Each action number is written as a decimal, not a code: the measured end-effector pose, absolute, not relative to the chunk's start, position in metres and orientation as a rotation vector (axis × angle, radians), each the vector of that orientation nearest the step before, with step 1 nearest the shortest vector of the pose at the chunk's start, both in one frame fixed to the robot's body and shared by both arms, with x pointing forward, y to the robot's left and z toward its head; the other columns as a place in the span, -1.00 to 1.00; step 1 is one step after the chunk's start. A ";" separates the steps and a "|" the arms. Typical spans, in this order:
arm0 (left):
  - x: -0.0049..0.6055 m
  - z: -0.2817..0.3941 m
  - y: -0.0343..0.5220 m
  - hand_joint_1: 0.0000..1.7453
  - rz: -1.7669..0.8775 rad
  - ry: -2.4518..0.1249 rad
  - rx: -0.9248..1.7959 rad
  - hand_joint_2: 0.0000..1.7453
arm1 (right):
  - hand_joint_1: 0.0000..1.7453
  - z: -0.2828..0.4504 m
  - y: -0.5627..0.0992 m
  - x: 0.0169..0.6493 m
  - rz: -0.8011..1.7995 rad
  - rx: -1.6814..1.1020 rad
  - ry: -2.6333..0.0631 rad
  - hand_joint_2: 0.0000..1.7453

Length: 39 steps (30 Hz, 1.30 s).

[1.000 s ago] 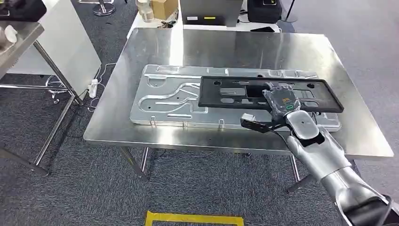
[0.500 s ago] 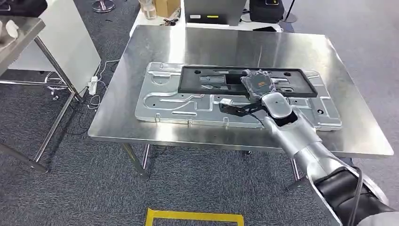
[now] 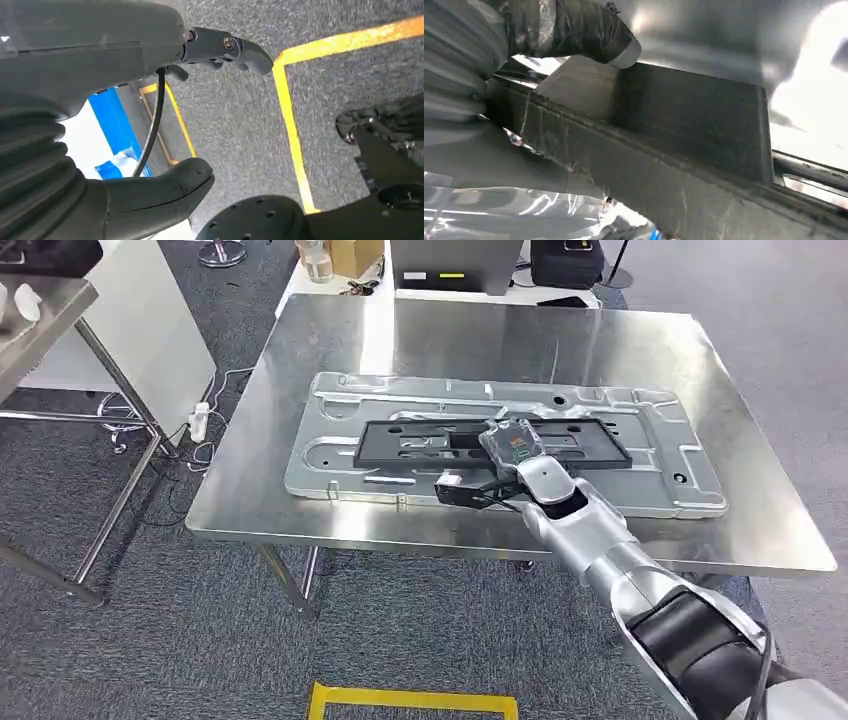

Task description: Take the parts from the cabinet and place them on the table.

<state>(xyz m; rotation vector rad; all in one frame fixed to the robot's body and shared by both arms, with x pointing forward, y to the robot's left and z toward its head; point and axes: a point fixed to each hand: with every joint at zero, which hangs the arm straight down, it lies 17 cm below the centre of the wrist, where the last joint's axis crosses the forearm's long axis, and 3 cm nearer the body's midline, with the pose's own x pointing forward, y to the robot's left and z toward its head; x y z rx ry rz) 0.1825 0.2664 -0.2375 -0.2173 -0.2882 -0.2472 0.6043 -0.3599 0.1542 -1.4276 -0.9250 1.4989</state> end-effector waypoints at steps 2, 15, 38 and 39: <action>0.181 -0.236 0.262 -1.00 -0.246 -0.288 -0.242 1.00 | 1.00 0.138 -0.364 0.601 1.510 -1.404 -0.894 1.00; 0.173 -0.236 0.253 -1.00 -0.266 -0.276 -0.272 1.00 | -1.00 0.107 -0.385 0.594 1.512 -1.358 -0.792 -1.00; 0.157 -0.241 0.253 -1.00 -0.194 -0.282 -0.277 -1.00 | -1.00 0.180 -0.336 0.589 1.444 -1.442 -1.084 -1.00; 0.156 -0.241 0.253 -1.00 -0.191 -0.283 -0.277 -1.00 | -1.00 0.194 -0.329 0.589 1.436 -1.459 -1.120 -1.00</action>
